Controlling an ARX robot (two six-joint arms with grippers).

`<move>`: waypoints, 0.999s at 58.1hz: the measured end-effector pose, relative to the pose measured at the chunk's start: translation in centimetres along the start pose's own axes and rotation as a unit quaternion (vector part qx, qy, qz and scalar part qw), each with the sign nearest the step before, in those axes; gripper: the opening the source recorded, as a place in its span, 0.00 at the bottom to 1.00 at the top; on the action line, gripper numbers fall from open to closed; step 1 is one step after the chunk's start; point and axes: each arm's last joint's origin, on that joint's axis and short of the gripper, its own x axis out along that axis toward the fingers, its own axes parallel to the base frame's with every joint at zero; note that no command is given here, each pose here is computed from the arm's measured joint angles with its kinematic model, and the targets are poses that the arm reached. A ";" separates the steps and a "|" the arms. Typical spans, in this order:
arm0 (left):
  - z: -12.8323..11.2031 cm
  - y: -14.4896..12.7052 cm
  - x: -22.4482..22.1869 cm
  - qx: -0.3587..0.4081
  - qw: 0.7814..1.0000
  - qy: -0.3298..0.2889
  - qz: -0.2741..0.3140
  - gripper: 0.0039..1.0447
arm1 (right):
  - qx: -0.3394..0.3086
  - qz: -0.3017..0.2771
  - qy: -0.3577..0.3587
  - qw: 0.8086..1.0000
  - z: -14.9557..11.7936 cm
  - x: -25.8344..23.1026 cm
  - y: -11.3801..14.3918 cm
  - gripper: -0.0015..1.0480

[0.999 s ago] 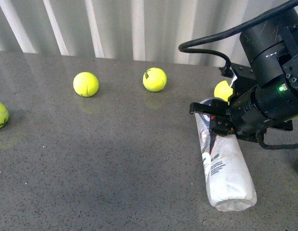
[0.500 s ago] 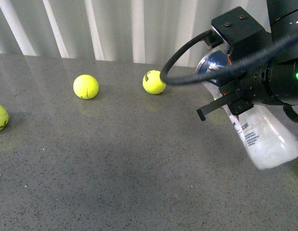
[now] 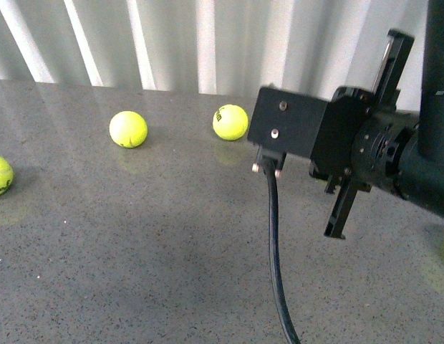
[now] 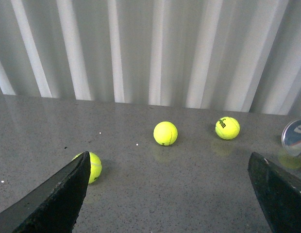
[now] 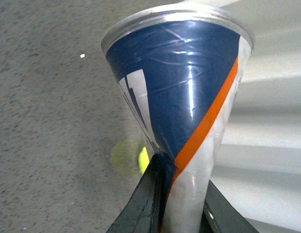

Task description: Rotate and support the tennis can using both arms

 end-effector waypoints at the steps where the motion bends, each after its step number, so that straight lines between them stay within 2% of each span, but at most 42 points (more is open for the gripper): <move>1: 0.0 0.0 0.0 0.000 1.000 0.000 0.000 0.94 | -0.001 0.003 0.001 1.000 0.0 0.1 0.2 0.08; 11: 0.0 0.0 0.0 0.000 1.000 0.000 0.000 0.94 | -0.009 0.022 -0.012 1.000 1.4 2.4 1.5 0.07; 38: 0.0 0.0 0.0 0.000 1.000 0.000 0.000 0.94 | 0.026 0.091 -0.059 0.994 9.5 9.4 4.3 0.06; 52: 0.0 0.0 0.0 0.000 1.000 0.000 0.000 0.94 | 0.062 0.114 -0.047 0.990 10.9 10.1 4.3 0.06; 58: 0.0 0.0 0.0 0.000 1.000 0.000 0.000 0.94 | 0.078 0.170 -0.038 0.982 10.6 9.6 5.4 0.06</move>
